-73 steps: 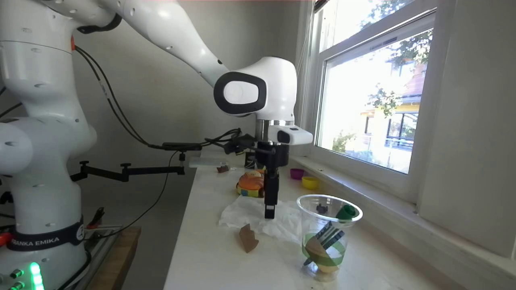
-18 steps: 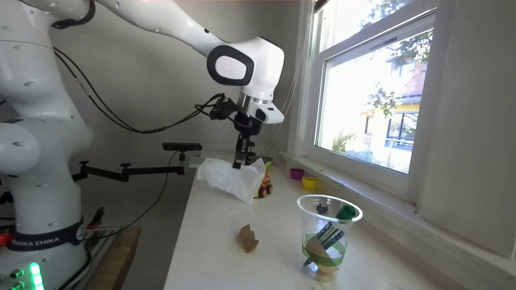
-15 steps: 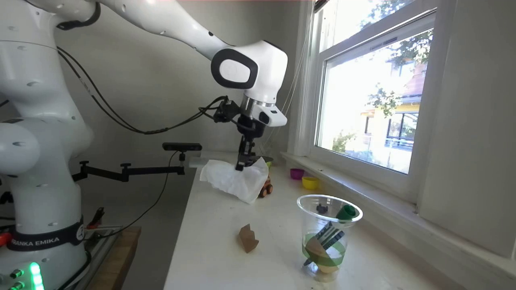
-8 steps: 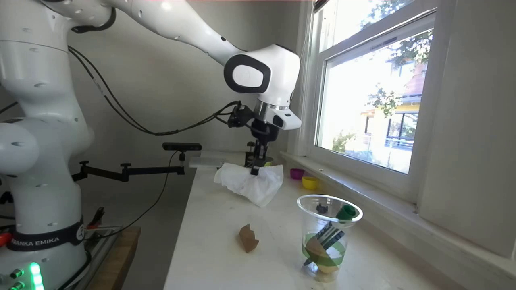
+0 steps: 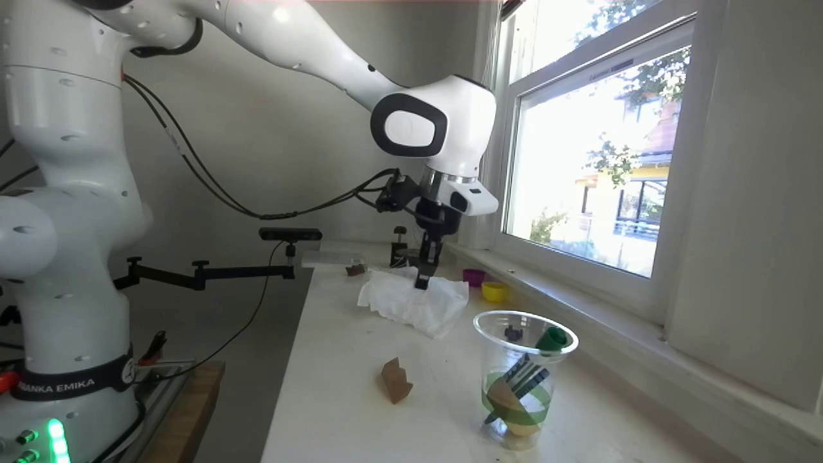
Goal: Use the paper towel to clean the toy car
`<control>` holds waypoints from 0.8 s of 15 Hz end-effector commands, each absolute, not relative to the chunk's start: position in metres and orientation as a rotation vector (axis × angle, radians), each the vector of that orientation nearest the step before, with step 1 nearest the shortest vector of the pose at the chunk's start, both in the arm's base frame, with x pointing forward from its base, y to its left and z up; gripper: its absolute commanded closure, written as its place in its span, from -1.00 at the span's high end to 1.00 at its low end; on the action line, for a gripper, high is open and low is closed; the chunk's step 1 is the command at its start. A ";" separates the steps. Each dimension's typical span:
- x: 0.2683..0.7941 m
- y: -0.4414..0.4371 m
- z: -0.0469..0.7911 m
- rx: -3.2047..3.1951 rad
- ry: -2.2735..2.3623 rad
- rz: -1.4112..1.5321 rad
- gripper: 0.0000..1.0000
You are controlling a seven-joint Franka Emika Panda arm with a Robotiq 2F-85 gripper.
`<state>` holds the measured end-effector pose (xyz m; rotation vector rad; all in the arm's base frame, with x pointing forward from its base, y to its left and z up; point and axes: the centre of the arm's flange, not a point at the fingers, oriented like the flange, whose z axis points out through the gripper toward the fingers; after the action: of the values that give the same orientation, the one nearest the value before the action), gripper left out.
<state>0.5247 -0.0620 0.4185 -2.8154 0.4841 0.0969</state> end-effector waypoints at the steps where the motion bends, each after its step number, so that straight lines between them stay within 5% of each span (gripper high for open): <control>1: 0.521 -0.041 0.428 -2.806 0.422 0.080 -1.00; 12: 0.490 0.021 0.456 -2.815 0.127 0.072 -1.00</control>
<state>0.5117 0.0097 0.4502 -2.8473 0.1998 0.0665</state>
